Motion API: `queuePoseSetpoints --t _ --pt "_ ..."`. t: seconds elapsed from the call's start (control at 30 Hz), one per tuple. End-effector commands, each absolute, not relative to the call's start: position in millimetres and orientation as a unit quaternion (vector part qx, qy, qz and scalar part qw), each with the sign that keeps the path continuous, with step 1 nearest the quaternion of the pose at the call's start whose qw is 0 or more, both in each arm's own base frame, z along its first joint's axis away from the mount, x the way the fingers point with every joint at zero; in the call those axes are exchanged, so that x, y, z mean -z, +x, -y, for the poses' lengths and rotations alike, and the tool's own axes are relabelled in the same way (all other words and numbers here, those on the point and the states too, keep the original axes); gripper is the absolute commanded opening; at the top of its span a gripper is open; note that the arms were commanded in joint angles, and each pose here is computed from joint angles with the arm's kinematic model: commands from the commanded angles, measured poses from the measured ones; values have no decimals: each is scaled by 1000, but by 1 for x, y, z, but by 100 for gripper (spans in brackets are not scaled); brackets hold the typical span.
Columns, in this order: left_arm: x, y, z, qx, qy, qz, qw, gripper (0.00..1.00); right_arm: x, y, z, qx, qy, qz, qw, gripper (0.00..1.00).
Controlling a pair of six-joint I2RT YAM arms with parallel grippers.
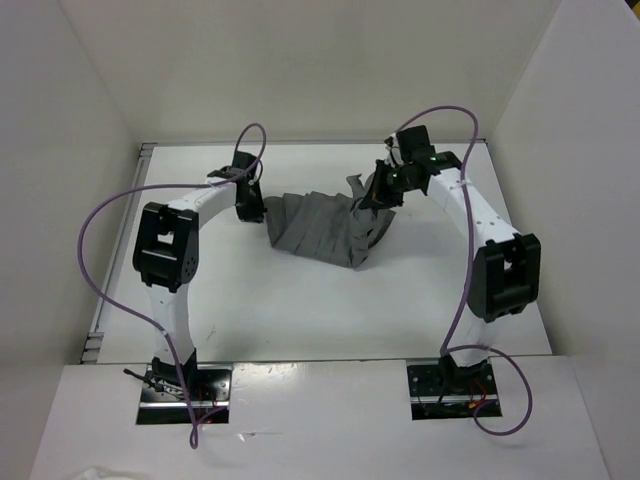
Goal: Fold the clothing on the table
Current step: Fold the skirt
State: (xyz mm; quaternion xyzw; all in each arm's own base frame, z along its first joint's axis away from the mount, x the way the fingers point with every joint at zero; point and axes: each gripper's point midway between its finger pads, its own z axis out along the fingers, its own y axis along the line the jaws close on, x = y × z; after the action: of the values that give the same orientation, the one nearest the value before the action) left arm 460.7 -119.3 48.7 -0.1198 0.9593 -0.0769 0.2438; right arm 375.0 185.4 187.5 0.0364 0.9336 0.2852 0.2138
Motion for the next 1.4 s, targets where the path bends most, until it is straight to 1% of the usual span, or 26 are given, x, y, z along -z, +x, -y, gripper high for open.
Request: queuePoseSetpoints --t 0.0,0.07,0.1,0.17,0.23,0.27,0.3,0.43,0.5,0.67,0.73,0.77,0.8,0.83,0.87,0.93,0.97,1.03,1.07,1.13,1.17,1.2,1.23,1.27,1.3,1.37 --pt "-22 457 138 123 -132 -959 221 12 -210 401 -219 -313 -7 -914 258 0" --pt "-13 453 144 140 -133 -958 212 12 -215 410 -233 -324 -21 -908 264 0" --pt "-12 453 149 156 -135 -955 212 12 -202 412 -243 -323 -28 -913 249 0" --pt "-8 448 153 167 -137 -955 202 12 -204 416 -259 -332 -42 -909 247 0" --pt "-3 446 155 171 -136 -956 195 12 -187 418 -279 -332 -55 -913 232 0" --pt "0 444 150 168 -141 -957 192 12 -189 422 -287 -336 -63 -910 235 0" --pt "0 444 150 168 -141 -957 192 12 -175 423 -296 -338 -67 -913 219 0" --pt "-2 442 150 168 -141 -957 192 12 -157 422 -327 -344 -91 -913 200 0" --pt "-4 440 149 168 -141 -956 192 12 -144 413 -342 -351 -103 -914 176 0" --pt "-5 441 141 167 -150 -955 194 12 -155 400 -375 -361 -141 -905 178 0" --pt "-2 438 140 165 -150 -956 190 12 -146 400 -380 -358 -144 -907 169 1" --pt "-6 439 140 168 -154 -954 193 12 -144 402 -382 -358 -144 -907 169 9" --pt "-6 439 140 168 -154 -954 193 12 -146 404 -385 -364 -146 -904 170 26" --pt "-6 439 140 168 -154 -954 193 12 -141 399 -392 -383 -153 -899 150 47" --pt "-10 441 137 168 -158 -953 198 12 -142 396 -394 -393 -164 -894 142 55" --pt "-22 445 132 180 -168 -948 203 12 -160 391 -403 -429 -185 -873 141 59" --pt "-31 449 130 191 -169 -944 210 15 -192 392 -406 -449 -202 -852 179 60" --pt "-60 456 113 195 -183 -933 240 24 -219 396 -394 -469 -206 -833 208 61" --pt "-75 463 105 189 -189 -928 261 29 -254 402 -378 -481 -200 -818 243 61" --pt "-107 461 85 163 -187 -924 290 36 -270 411 -351 -470 -174 -824 265 61" --pt "-129 468 81 157 -179 -919 313 43 -280 414 -333 -452 -156 -830 286 61" --pt "-142 469 81 155 -168 -918 323 45 -279 424 -308 -435 -127 -842 292 60" --pt "-153 461 90 159 -146 -924 316 46 -277 427 -294 -423 -111 -849 296 59" --pt "-168 458 104 178 -105 -924 320 47 -272 427 -277 -406 -96 -859 298 57" --pt "-176 454 117 194 -80 -925 318 47 -267 432 -256 -397 -74 -865 299 51" --pt "-205 439 153 250 -18 -912 324 47 -258 433 -235 -384 -51 -872 300 48"
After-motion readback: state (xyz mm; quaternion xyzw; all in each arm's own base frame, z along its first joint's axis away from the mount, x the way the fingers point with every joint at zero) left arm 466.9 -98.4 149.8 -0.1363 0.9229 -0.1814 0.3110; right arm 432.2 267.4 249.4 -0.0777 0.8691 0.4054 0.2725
